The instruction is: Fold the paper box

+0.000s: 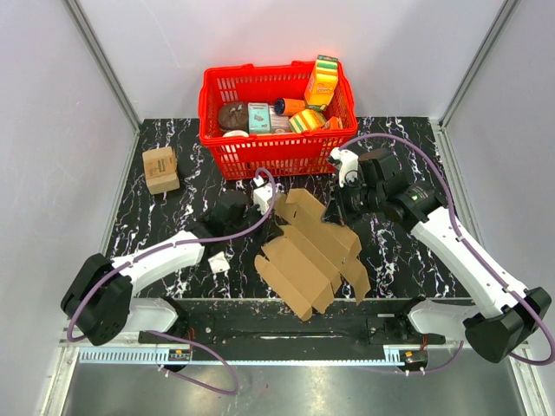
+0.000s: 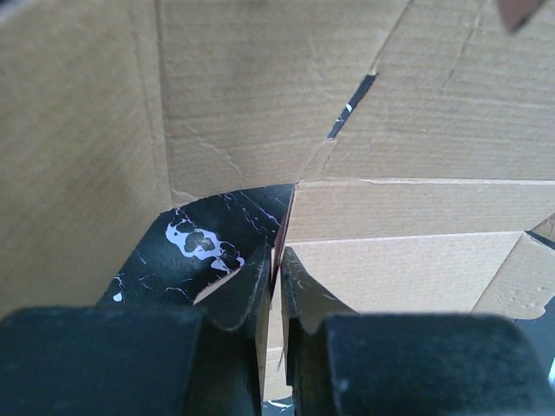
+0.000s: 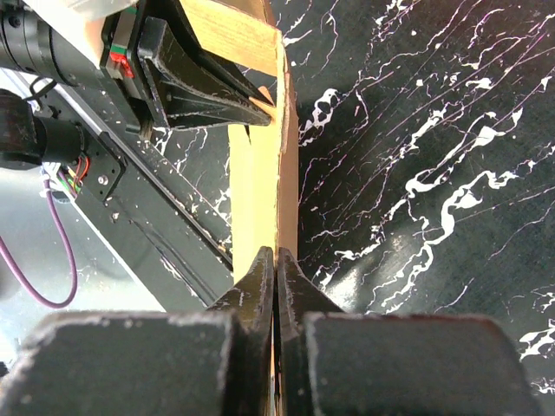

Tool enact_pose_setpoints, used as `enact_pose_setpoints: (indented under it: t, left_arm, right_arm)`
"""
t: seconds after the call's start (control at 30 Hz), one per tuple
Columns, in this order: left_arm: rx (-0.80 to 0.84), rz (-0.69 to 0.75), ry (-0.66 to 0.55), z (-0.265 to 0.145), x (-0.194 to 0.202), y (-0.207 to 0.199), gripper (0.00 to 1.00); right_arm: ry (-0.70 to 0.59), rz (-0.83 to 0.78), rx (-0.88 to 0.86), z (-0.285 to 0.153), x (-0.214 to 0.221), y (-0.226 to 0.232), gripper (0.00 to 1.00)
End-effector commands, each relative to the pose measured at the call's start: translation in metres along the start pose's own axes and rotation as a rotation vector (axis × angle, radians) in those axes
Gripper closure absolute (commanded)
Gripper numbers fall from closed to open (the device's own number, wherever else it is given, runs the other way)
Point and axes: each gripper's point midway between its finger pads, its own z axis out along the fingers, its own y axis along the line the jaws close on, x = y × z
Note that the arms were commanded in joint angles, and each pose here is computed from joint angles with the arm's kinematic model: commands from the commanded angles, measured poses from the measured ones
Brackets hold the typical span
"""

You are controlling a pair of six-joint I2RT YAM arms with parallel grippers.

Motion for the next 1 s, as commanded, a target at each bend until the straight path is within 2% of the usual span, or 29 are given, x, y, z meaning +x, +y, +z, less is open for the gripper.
enact_pose_setpoints:
  t: [0.0, 0.2, 0.53, 0.83, 0.97]
  left_arm:
    - [0.004, -0.015, -0.102, -0.002, -0.036, -0.008, 0.89]
    - [-0.105, -0.019, -0.093, 0.008, -0.037, -0.005, 0.91]
    - [-0.553, 0.047, -0.050, 0.029, -0.048, 0.007, 0.86]
    - [-0.774, 0.164, -0.092, 0.042, -0.050, -0.009, 0.80]
    - [-0.803, 0.208, -0.081, 0.049, -0.041, -0.016, 0.75]
  right_arm:
    - [-0.074, 0.037, -0.011, -0.004, -0.026, 0.010, 0.97]
    - [-0.074, 0.101, -0.004, 0.004, -0.031, 0.009, 0.98]
    - [-0.080, 0.211, 0.059, 0.015, -0.037, -0.002, 0.98]
    - [-0.073, 0.279, 0.071, 0.023, -0.039, -0.004, 0.98]
    - [-0.076, 0.289, 0.073, 0.023, -0.039, -0.005, 0.98]
